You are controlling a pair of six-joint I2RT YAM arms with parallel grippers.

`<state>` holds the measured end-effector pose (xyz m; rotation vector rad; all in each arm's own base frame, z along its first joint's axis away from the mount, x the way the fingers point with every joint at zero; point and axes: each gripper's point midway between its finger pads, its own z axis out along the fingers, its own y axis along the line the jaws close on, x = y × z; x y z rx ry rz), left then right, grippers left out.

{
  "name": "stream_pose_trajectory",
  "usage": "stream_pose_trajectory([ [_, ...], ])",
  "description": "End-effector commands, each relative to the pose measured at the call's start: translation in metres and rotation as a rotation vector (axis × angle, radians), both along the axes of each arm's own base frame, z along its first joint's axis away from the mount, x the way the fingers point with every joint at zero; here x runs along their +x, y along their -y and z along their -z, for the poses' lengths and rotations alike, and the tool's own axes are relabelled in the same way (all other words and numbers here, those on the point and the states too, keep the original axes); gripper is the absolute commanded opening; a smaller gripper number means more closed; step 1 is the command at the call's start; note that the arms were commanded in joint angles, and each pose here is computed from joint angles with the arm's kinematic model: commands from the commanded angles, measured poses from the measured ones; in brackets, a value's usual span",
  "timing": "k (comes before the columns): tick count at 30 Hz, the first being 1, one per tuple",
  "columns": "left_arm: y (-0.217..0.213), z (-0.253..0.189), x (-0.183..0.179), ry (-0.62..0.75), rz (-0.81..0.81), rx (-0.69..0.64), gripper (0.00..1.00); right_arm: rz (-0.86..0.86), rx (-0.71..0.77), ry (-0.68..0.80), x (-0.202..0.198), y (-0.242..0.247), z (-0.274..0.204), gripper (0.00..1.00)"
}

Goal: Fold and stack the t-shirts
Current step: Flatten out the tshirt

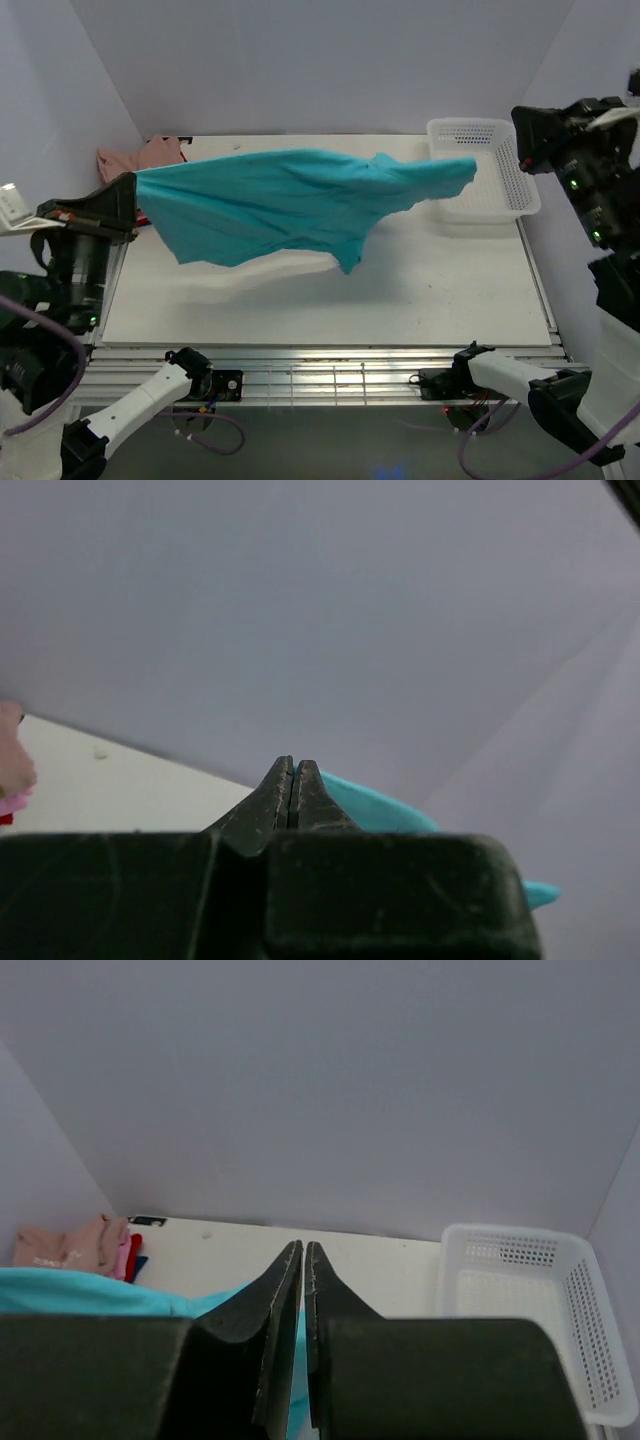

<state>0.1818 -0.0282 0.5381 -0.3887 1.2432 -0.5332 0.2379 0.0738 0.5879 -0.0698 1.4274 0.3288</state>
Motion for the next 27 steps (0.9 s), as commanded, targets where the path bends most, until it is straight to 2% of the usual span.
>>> stream_pose_trajectory([
  [1,0.013,-0.015,-0.030,0.038,0.162,0.031,0.00,-0.117,0.023,0.112,-0.058,-0.001,-0.028,0.11],
  [6,0.015,-0.038,-0.064,0.103,0.271,-0.005,0.00,-0.182,0.057,0.224,-0.108,0.004,-0.057,0.13],
  [8,0.027,-0.040,-0.070,0.112,0.337,0.013,0.00,-0.193,0.063,0.180,-0.103,0.000,-0.046,0.13],
  [10,0.042,-0.029,-0.064,0.073,0.388,0.040,0.00,-0.219,0.052,0.097,-0.091,-0.009,-0.020,0.14],
  [11,0.048,-0.022,-0.059,0.047,0.404,0.046,0.00,-0.259,0.034,-0.024,-0.062,-0.028,0.023,0.14],
  [13,0.064,0.004,-0.045,-0.021,0.440,0.070,0.00,-0.290,0.038,-0.077,-0.053,-0.037,0.061,0.15],
  [14,0.069,0.015,-0.040,-0.048,0.454,0.076,0.00,-0.301,0.036,-0.161,-0.029,-0.049,0.108,0.16],
  [16,0.081,0.030,-0.030,-0.085,0.485,0.089,0.00,-0.296,0.043,-0.190,-0.025,-0.049,0.137,0.17],
  [18,0.108,0.052,-0.019,-0.140,0.581,0.133,0.00,-0.303,0.037,-0.255,-0.015,-0.055,0.173,0.18],
  [21,0.151,0.070,-0.002,-0.185,0.747,0.178,0.00,-0.304,0.025,-0.313,-0.007,-0.059,0.205,0.18],
  [23,0.172,0.063,0.005,-0.143,0.833,0.177,0.00,-0.314,0.024,-0.326,-0.005,-0.061,0.215,0.18],
  [24,0.192,0.069,0.010,-0.164,0.921,0.188,0.00,-0.314,0.017,-0.344,-0.004,-0.062,0.226,0.18],
  [27,0.219,0.042,0.019,-0.086,1.043,0.189,0.00,-0.316,0.013,-0.375,0.001,-0.064,0.245,0.18],
])
